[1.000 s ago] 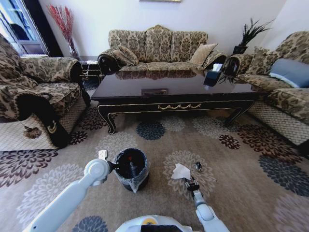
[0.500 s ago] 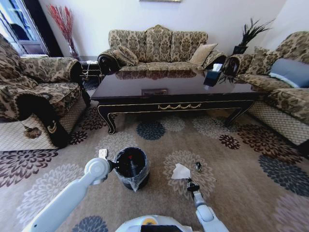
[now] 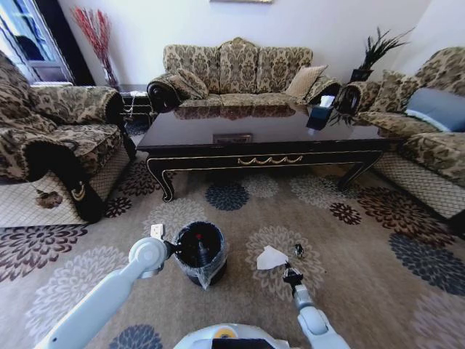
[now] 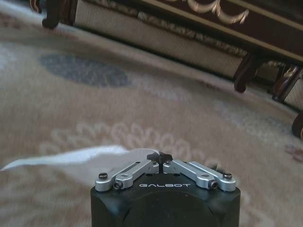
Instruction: Move to the front of the table and pick up the trash from the floor, then place it into the trash bin.
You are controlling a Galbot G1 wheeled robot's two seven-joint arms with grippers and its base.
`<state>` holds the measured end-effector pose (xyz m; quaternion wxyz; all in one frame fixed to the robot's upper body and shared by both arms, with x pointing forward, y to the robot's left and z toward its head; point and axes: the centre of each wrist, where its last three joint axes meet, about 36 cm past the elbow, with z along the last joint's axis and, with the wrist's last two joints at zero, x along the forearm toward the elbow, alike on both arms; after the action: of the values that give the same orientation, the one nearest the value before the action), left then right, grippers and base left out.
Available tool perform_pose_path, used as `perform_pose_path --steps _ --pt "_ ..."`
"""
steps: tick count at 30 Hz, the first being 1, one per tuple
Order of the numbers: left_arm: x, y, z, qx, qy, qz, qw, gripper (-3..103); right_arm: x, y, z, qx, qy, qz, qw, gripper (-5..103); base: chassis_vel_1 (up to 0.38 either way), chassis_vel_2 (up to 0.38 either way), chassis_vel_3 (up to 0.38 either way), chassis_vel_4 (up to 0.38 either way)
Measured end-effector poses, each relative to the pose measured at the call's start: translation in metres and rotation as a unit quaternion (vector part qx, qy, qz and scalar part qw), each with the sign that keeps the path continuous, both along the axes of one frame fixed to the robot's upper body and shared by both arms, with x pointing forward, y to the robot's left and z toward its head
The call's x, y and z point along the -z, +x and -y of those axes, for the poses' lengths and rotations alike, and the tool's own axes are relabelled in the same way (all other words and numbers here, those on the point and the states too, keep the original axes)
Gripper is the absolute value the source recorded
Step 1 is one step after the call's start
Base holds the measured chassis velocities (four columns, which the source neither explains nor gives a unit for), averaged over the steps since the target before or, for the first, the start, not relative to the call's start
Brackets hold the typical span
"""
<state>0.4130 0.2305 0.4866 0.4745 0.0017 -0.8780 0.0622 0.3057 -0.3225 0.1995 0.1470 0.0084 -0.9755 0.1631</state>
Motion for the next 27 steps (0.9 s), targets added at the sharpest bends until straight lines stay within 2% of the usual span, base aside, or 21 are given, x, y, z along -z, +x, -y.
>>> perform_pose_path --steps 2,13,22,27 --pt "0.000 0.000 0.000 0.001 0.000 0.000 1.0000 0 -0.005 0.001 0.000 -0.001 0.001 0.004 1.000 0 0.000 0.000 0.000 0.000" --pt "-0.004 -0.003 0.012 0.012 -0.011 0.005 0.9999 0 -0.104 0.011 0.019 -0.030 -0.016 0.083 0.996 0 0.000 0.000 0.000 0.000" --pt "-0.012 -0.001 0.018 0.016 -0.012 0.015 0.9997 0 -0.177 0.014 0.012 -0.060 -0.008 0.128 0.990 0 0.000 0.000 0.000 0.000" --pt "-0.017 0.006 0.033 0.030 -0.017 0.023 0.9991 0 -0.234 0.009 0.003 -0.085 0.002 0.164 0.983 0 0.000 0.000 0.000 0.000"
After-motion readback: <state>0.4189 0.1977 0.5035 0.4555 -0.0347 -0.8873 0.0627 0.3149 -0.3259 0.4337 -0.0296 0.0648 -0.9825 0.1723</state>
